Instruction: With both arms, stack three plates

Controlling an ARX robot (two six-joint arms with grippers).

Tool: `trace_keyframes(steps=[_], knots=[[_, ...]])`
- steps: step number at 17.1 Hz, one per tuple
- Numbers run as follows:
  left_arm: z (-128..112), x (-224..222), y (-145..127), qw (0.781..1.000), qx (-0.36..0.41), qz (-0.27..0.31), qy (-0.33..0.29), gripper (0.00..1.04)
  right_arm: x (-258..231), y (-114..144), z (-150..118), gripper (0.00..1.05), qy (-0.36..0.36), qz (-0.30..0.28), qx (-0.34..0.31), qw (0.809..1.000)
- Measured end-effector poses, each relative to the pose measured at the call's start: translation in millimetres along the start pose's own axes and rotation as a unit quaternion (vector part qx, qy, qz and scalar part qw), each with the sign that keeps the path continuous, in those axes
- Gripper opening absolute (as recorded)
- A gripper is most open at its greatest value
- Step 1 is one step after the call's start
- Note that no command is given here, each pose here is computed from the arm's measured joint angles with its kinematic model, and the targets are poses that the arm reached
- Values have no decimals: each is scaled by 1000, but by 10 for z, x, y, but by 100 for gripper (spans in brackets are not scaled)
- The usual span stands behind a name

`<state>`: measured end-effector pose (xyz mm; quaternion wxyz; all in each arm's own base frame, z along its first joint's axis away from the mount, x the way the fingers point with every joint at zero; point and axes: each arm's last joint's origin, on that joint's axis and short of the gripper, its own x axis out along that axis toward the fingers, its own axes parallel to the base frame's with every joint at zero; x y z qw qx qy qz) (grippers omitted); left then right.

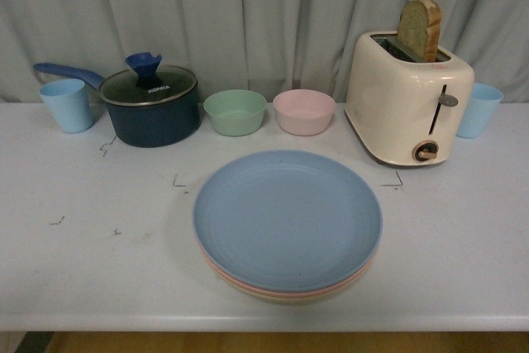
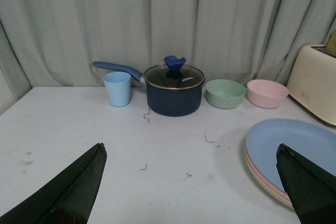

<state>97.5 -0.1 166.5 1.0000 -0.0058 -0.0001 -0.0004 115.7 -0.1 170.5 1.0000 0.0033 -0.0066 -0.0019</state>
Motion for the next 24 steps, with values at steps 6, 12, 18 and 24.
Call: trace_keyframes(steps=[6, 12, 18, 24], knots=[[0, 0, 0, 1000, 0, 0, 0, 98, -63, 0, -4, 2, 0, 0, 0, 1000], [1, 0, 0, 1000, 0, 0, 0, 98, -184, 0, -41, 2, 8, 1, 0, 1000], [1, 0, 0, 1000, 0, 0, 0, 98, -185, 0, -35, 52, 5, 1, 0, 1000], [1, 0, 0, 1000, 0, 0, 0, 98, -185, 0, -35, 98, 5, 1, 0, 1000]])
